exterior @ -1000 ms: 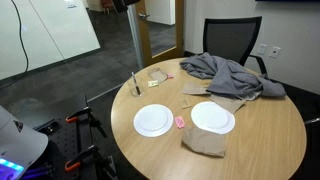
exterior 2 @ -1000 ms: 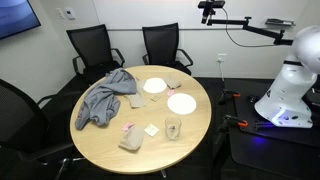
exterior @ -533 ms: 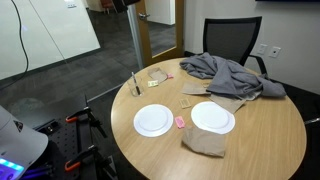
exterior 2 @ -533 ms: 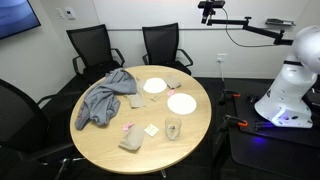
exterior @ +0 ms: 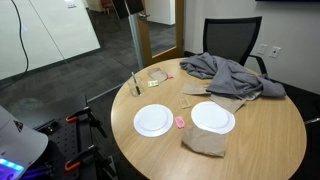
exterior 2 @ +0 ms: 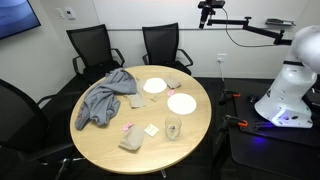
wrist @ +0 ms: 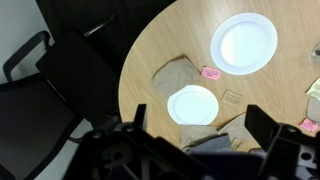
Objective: Take the pen out of the glass and put it on the table
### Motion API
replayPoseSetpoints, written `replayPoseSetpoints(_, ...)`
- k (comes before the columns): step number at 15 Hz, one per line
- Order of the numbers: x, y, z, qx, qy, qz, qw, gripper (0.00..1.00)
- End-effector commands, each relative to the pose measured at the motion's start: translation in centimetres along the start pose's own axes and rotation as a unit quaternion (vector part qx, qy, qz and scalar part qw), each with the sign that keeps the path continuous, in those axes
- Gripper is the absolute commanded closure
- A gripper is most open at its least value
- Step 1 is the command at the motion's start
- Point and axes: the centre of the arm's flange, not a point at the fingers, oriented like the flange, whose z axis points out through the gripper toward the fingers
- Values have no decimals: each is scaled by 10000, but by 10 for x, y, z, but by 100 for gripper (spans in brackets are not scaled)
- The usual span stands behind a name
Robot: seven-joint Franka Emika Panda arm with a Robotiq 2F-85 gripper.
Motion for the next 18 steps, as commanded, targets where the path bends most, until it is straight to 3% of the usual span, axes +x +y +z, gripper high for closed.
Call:
replayPoseSetpoints(1,5,-31,13,-10,259,-640,9976,0)
replayPoseSetpoints(6,21,-76,34,130,527,-1877,9807,0)
replayPoseSetpoints(10,42,-120,62,310,503,-2776,9589,0)
replayPoseSetpoints(13,57,-161,88,463,423,-3478,9355,0)
replayPoseSetpoints(18,63,-217,130,854,208,-4615,8828,0)
